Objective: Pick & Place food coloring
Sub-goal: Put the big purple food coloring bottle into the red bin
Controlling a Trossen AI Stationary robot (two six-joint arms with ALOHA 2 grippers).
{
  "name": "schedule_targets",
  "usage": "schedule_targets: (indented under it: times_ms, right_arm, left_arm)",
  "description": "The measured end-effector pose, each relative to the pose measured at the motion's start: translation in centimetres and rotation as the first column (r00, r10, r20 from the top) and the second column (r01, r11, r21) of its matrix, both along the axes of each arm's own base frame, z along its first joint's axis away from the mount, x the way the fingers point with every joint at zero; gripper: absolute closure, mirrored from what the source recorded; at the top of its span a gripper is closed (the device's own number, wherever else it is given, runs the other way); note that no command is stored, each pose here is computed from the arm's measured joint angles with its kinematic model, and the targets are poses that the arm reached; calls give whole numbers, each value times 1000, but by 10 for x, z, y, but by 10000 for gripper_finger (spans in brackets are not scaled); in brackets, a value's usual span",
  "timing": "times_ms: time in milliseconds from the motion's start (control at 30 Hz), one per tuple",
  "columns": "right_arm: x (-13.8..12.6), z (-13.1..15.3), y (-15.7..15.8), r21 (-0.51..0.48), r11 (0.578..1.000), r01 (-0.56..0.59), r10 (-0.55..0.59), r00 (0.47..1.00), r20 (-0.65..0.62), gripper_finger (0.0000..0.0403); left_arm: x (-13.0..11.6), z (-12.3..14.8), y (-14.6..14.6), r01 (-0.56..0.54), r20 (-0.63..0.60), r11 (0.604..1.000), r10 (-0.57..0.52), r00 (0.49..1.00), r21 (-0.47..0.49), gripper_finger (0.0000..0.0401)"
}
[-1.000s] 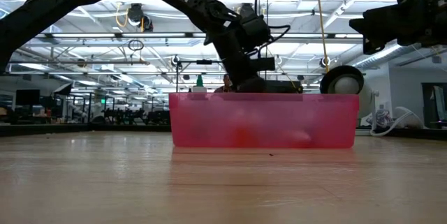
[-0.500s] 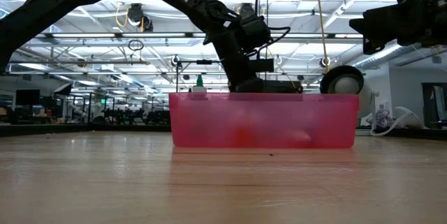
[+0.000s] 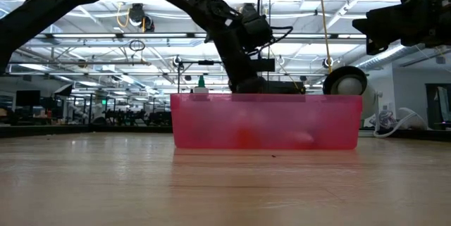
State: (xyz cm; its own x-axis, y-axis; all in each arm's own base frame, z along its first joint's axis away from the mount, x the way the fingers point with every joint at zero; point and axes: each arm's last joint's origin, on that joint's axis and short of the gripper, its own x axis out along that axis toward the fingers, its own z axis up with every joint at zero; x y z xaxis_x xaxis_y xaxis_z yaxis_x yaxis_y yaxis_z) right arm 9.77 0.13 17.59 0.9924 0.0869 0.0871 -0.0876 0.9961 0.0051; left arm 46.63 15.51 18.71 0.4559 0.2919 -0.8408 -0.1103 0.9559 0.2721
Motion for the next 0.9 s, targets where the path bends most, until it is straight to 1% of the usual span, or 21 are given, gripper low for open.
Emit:
schedule_targets:
  times_ms: [100,200,300,367,433,500,567,667,733,800,900]
  right_arm:
    - [0,0,0,0,1000,0,0,1000,0,277]
    - [0,0,0,0,1000,0,0,1000,0,277]
    - [0,0,0,0,1000,1,-1,1000,0,277]
    - [0,0,0,0,1000,0,0,1000,0,277]
    - [0,0,0,0,1000,0,0,1000,0,277]
    - [0,0,0,0,1000,0,0,1000,0,277]
    - [0,0,0,0,1000,0,0,1000,0,277]
    - [0,0,0,0,1000,0,0,1000,0,277]
    - [0,0,0,0,1000,0,0,1000,0,277]
    - [0,0,0,0,1000,0,0,1000,0,277]
    - [0,0,0,0,1000,0,0,1000,-1,277]
  left_arm:
    - [-9,23,-7,-3,-20,1000,4,1000,27,262]
    - [-25,62,-24,-12,-10,1000,13,1000,28,262]
    - [-44,107,-54,2,30,1000,-2,1000,6,262]
    - [-59,136,-77,14,80,1000,-13,997,-18,262]
    - [-73,157,-100,15,116,998,-8,993,-56,262]
    - [-83,169,-124,17,122,995,-5,993,-97,262]
    - [-91,172,-146,19,97,992,-7,995,-122,262]
    - [-94,167,-173,32,61,989,-24,998,-145,262]
    - [-91,153,-188,60,48,984,-53,997,-168,262]
    - [-88,133,-199,90,35,975,-85,996,-204,262]
    - [-87,103,-209,85,6,970,-86,996,-228,262]
